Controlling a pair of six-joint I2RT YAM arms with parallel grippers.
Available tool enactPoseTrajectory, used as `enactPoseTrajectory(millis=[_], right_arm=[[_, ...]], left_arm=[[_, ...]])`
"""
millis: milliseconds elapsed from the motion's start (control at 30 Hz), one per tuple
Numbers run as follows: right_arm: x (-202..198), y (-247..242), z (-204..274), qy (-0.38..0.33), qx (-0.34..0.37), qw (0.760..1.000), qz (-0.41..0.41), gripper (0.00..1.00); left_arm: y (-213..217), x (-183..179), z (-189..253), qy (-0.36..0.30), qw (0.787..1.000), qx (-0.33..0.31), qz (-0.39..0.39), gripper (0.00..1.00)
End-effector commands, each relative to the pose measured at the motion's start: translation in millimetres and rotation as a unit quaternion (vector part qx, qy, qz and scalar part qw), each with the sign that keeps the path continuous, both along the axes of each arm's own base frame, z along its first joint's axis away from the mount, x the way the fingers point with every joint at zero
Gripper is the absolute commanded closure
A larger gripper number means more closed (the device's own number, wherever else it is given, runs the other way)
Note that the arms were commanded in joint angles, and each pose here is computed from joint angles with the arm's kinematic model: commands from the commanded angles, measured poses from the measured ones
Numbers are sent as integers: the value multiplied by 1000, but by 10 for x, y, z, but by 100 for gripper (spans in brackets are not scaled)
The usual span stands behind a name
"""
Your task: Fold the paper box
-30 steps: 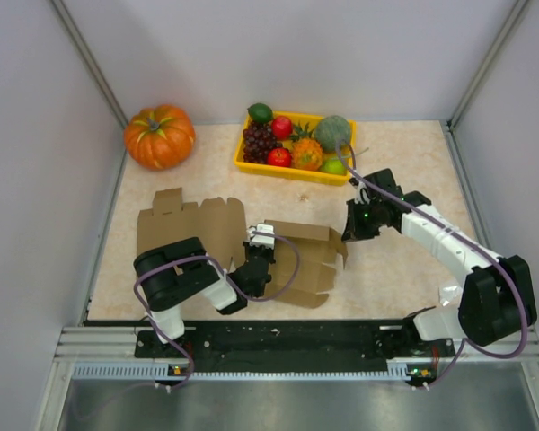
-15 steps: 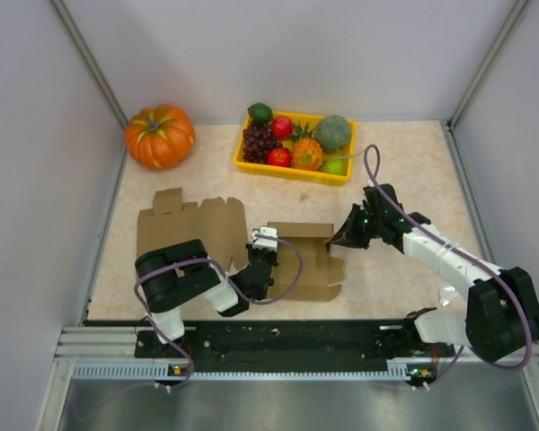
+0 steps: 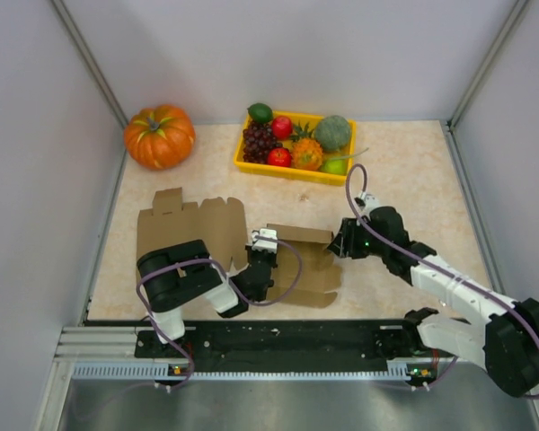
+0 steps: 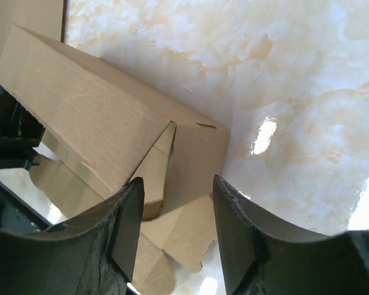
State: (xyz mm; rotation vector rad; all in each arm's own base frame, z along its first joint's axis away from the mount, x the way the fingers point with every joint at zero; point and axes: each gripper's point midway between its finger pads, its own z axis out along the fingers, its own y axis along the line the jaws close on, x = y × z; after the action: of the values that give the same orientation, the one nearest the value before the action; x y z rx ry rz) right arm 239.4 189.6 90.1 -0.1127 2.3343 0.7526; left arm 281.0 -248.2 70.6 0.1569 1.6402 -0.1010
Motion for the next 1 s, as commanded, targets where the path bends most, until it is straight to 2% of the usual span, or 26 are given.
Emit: enactPoseTrajectory(millis=[0, 133, 167, 267, 433, 467, 533, 700, 867, 933, 967], right_arm=[[124, 190, 375, -142, 30, 987, 73, 50], [9, 250, 390, -173, 44, 977, 118, 49], [-95, 273, 345, -161, 61, 977, 128, 48], [-119, 163, 367, -152, 52, 982, 95, 46], [-168, 49, 586, -180, 44, 979, 81, 36], [-162, 50, 600, -194, 42, 976, 87, 29], [-157, 85, 540, -196, 35, 974, 107, 29], [-96, -31, 322, -153, -19, 984, 90, 30], [-174, -171, 432, -142, -30, 988, 61, 34], [-227, -189, 383, -127, -26, 990, 55, 38], [-245, -185, 309, -114, -31, 991, 60, 44]], left_arm=[[-124, -48, 202, -27, 998, -44, -27, 100], [-138, -48, 203, -27, 998, -44, -30, 100], [-133, -46, 194, -26, 998, -40, -30, 100], [-119, -37, 213, -27, 998, -41, -24, 100], [-128, -34, 201, -27, 998, -42, -24, 100], [-126, -34, 186, -26, 998, -42, -23, 100], [-135, -31, 189, -27, 998, -44, -24, 100], [-115, -36, 171, -27, 999, -36, -24, 100], [-119, -36, 176, -29, 999, -30, -25, 100], [-119, -24, 184, -30, 999, -33, -22, 100], [-122, -22, 173, -30, 999, -32, -22, 100]])
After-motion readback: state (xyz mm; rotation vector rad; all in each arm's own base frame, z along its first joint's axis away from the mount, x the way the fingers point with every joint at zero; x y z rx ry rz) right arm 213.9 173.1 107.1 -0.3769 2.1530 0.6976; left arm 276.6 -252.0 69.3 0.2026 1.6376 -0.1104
